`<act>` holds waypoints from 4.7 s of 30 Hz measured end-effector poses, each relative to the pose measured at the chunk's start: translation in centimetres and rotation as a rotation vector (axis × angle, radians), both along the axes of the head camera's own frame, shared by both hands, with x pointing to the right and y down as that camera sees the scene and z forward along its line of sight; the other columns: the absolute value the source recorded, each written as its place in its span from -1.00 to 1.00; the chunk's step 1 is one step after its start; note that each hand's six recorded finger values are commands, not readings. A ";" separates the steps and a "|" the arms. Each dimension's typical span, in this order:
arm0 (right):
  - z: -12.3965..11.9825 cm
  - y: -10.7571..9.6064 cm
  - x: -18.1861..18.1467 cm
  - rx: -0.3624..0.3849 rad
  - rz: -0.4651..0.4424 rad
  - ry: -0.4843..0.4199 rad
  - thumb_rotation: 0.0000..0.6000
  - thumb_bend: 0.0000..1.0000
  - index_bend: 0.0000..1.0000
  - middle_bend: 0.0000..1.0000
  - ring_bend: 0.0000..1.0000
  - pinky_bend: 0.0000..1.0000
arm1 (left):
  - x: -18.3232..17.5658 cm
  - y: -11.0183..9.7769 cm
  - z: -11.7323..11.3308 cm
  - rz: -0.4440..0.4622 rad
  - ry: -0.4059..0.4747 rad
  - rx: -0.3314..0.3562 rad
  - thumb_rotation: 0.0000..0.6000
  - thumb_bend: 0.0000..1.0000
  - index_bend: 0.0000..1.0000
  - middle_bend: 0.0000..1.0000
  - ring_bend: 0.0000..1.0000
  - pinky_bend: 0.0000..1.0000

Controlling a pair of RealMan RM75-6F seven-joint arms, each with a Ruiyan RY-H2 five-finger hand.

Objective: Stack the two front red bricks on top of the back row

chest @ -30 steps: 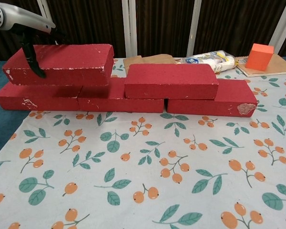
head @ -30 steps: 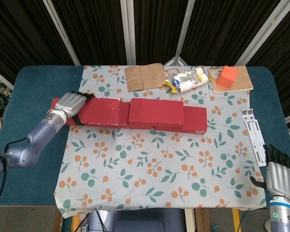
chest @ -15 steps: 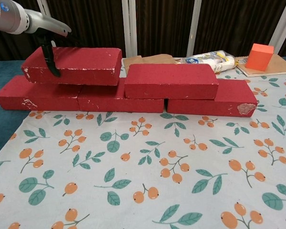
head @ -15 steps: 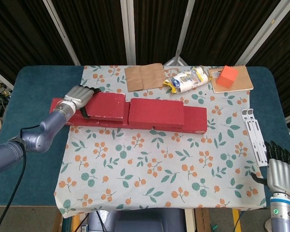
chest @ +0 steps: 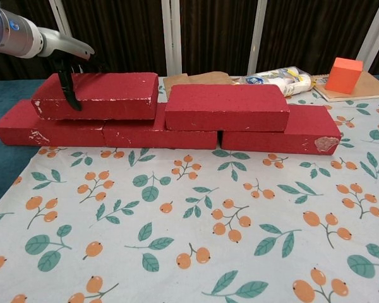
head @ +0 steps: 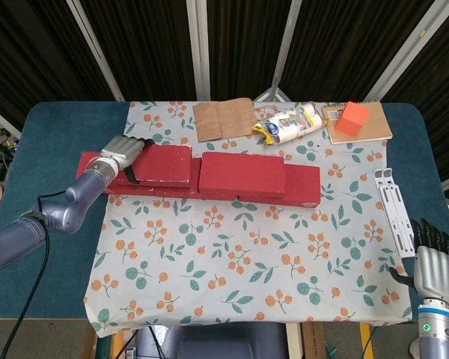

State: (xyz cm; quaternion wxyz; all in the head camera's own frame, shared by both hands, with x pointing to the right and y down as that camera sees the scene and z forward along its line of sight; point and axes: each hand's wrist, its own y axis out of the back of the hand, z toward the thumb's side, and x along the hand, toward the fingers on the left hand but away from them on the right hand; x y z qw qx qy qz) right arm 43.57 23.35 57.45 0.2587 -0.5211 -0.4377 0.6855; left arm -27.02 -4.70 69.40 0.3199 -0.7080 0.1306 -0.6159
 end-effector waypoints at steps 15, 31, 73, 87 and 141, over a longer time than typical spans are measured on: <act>0.0 -0.1 0.2 0.006 0.017 0.010 1.00 -0.57 -1.00 -1.00 -0.96 -1.00 | 1.1 0.5 0.5 0.032 0.021 -0.017 1.00 -0.68 -0.29 -0.38 -0.47 -0.45; -0.2 -0.1 0.4 0.010 0.029 0.015 1.00 -0.57 -1.00 -1.00 -0.96 -1.00 | 1.9 0.3 0.8 0.055 0.021 -0.007 1.00 -0.69 -0.29 -0.38 -0.47 -0.45; -0.3 -0.2 0.7 0.013 0.044 0.019 1.00 -0.57 -1.00 -1.00 -0.96 -1.00 | 3.0 0.4 1.5 0.066 0.000 -0.007 1.00 -0.68 -0.33 -0.41 -0.47 -0.45; -0.3 -0.3 0.6 0.009 0.044 0.015 1.00 -0.57 -1.00 -1.00 -0.96 -1.00 | 3.1 0.4 1.5 0.066 -0.007 -0.015 1.00 -0.69 -0.38 -0.46 -0.51 -0.47; -0.1 -0.4 0.8 0.008 0.065 0.035 1.00 -0.57 -1.00 -1.00 -0.96 -1.00 | 3.9 0.3 1.3 0.036 -0.018 -0.012 1.00 -1.00 -0.67 -0.74 -0.74 -0.58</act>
